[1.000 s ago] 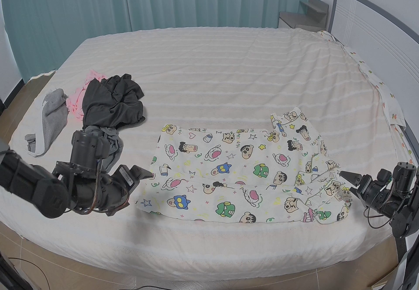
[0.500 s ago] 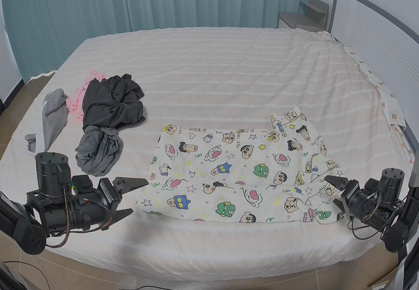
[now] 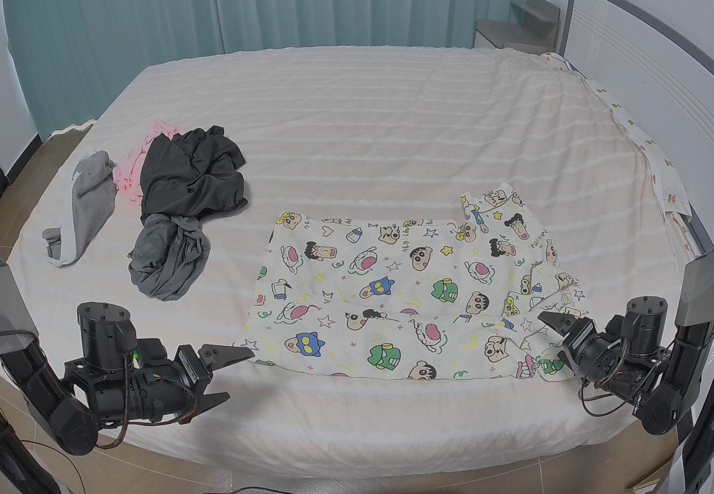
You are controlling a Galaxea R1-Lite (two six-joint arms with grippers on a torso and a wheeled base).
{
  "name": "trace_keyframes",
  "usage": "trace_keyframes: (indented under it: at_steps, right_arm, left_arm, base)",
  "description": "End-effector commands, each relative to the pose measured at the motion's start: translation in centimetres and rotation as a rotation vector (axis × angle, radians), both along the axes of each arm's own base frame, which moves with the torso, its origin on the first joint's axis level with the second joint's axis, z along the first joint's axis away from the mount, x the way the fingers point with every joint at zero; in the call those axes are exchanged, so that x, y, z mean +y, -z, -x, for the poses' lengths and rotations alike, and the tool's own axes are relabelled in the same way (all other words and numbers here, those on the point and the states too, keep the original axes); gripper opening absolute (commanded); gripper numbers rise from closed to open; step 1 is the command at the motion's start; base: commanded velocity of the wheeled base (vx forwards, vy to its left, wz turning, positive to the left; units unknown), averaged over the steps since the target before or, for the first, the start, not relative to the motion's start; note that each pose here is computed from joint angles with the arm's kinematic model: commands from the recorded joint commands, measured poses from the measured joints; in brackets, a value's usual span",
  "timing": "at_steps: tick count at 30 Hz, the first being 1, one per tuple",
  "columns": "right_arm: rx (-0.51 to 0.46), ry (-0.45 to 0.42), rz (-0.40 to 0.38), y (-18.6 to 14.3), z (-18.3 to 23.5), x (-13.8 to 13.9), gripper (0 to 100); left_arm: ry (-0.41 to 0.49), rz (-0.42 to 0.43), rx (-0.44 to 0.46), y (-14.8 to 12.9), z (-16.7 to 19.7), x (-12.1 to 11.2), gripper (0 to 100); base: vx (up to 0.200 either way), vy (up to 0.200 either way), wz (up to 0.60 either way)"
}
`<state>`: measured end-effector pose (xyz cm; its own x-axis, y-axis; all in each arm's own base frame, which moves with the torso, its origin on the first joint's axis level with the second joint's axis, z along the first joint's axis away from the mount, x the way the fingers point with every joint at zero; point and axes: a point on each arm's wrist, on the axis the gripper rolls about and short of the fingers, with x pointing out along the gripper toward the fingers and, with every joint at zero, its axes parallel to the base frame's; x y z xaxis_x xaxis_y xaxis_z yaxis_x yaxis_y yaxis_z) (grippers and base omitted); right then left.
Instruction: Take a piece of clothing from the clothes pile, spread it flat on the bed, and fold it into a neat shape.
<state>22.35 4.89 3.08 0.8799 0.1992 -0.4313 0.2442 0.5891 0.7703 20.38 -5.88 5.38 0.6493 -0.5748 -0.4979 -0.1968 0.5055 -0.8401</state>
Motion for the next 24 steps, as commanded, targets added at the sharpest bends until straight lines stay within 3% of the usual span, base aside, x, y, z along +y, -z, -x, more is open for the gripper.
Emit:
trace_keyframes:
  at_steps: [1,23,24]
  right_arm:
    - [0.022,0.006,0.004,1.0,-0.7,0.1,100]
    - [0.024,0.034,0.015,2.6,-2.8,0.5,100]
    - [0.027,0.035,0.016,2.7,-2.9,0.5,0]
  left_arm:
    - [0.002,-0.006,0.034,0.7,0.0,0.0,100]
    - [0.0,-0.013,0.037,0.8,0.0,0.0,100]
    - [-0.002,-0.015,0.036,0.8,0.0,0.0,100]
  base:
    - [0.0,0.0,0.0]
    - [0.0,0.0,0.0]
    - [0.0,0.0,0.0]
